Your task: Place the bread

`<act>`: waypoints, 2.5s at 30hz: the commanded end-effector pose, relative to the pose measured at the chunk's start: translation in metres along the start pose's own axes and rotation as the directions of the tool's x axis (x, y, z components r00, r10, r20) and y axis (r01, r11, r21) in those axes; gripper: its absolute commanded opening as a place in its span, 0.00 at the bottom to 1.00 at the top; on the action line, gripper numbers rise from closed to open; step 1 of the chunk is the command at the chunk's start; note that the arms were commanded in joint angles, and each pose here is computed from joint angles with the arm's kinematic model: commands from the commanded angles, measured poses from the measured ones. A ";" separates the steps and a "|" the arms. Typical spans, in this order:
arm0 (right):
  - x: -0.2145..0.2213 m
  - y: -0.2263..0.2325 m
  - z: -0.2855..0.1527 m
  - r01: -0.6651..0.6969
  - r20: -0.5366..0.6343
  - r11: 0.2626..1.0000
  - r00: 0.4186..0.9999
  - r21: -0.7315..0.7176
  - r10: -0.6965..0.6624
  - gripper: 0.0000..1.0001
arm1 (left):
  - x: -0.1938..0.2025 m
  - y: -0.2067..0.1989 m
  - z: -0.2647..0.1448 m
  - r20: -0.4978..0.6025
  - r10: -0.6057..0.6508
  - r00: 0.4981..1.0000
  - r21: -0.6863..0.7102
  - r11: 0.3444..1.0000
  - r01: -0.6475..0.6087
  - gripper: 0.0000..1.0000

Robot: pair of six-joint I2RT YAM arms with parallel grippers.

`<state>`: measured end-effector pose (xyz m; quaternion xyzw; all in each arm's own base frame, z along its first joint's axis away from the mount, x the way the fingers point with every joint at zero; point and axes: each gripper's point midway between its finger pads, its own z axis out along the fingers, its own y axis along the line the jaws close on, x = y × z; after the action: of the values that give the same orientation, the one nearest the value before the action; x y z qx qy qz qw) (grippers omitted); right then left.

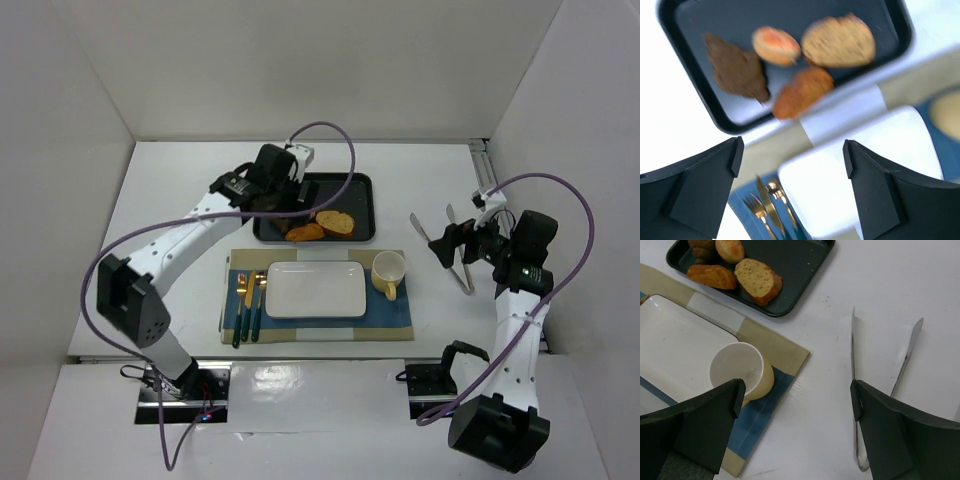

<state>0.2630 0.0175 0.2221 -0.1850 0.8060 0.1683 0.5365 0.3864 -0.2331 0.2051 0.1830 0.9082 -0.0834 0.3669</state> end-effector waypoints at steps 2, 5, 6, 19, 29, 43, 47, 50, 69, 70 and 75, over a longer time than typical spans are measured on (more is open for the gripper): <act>-0.006 -0.024 -0.001 0.054 0.003 0.993 0.999 0.104 -0.054 1.00 | 0.006 -0.041 -0.050 0.111 -0.024 0.994 0.175 0.985 0.004 1.00; 0.008 -0.041 0.003 0.097 -0.034 0.982 0.995 0.164 -0.092 0.80 | 0.034 -0.051 -0.079 0.148 -0.034 0.988 0.271 0.963 -0.007 1.00; 0.019 -0.047 0.006 0.091 -0.061 0.981 0.995 0.174 -0.081 0.45 | 0.051 -0.056 -0.079 0.140 -0.027 0.990 0.301 0.954 -0.017 1.00; 0.055 -0.079 0.022 0.137 -0.207 0.974 0.973 0.182 -0.099 1.00 | 0.102 -0.050 -0.152 0.293 -0.036 0.956 0.382 0.920 -0.083 1.00; 0.100 -0.109 0.037 0.230 -0.341 0.958 0.926 0.173 -0.161 1.00 | 0.108 -0.047 -0.170 0.351 -0.050 0.935 0.397 0.912 -0.100 1.00; 0.156 -0.120 0.063 0.180 -0.432 0.981 0.892 0.076 -0.131 1.00 | 0.108 -0.048 -0.171 0.349 -0.049 0.936 0.405 0.908 -0.104 1.00; 0.171 -0.121 0.069 0.151 -0.453 0.987 0.885 0.061 -0.108 1.00 | 0.109 -0.049 -0.168 0.341 -0.047 0.939 0.404 0.909 -0.101 1.00; 0.179 -0.125 0.072 0.146 -0.466 0.987 0.879 0.064 -0.100 1.00 | 0.109 -0.049 -0.168 0.341 -0.047 0.939 0.404 0.909 -0.101 1.00; 0.196 -0.121 0.076 0.062 -0.501 0.998 0.865 0.026 -0.041 0.18 | 0.108 -0.046 -0.167 0.344 -0.048 0.938 0.389 0.916 -0.095 1.00; 0.188 -0.124 0.075 0.057 -0.487 0.998 0.873 0.037 -0.032 0.11 | 0.108 -0.046 -0.167 0.344 -0.048 0.938 0.389 0.916 -0.095 1.00; 0.127 -0.120 0.071 0.080 -0.376 0.996 0.924 0.030 -0.063 0.00 | 0.107 -0.043 -0.166 0.347 -0.050 0.937 0.373 0.923 -0.089 1.00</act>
<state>0.3167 -0.0713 0.0216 -0.2285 0.9092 0.0902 0.3361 0.1882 -0.1921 0.2361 0.2487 0.8071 -0.2773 0.4581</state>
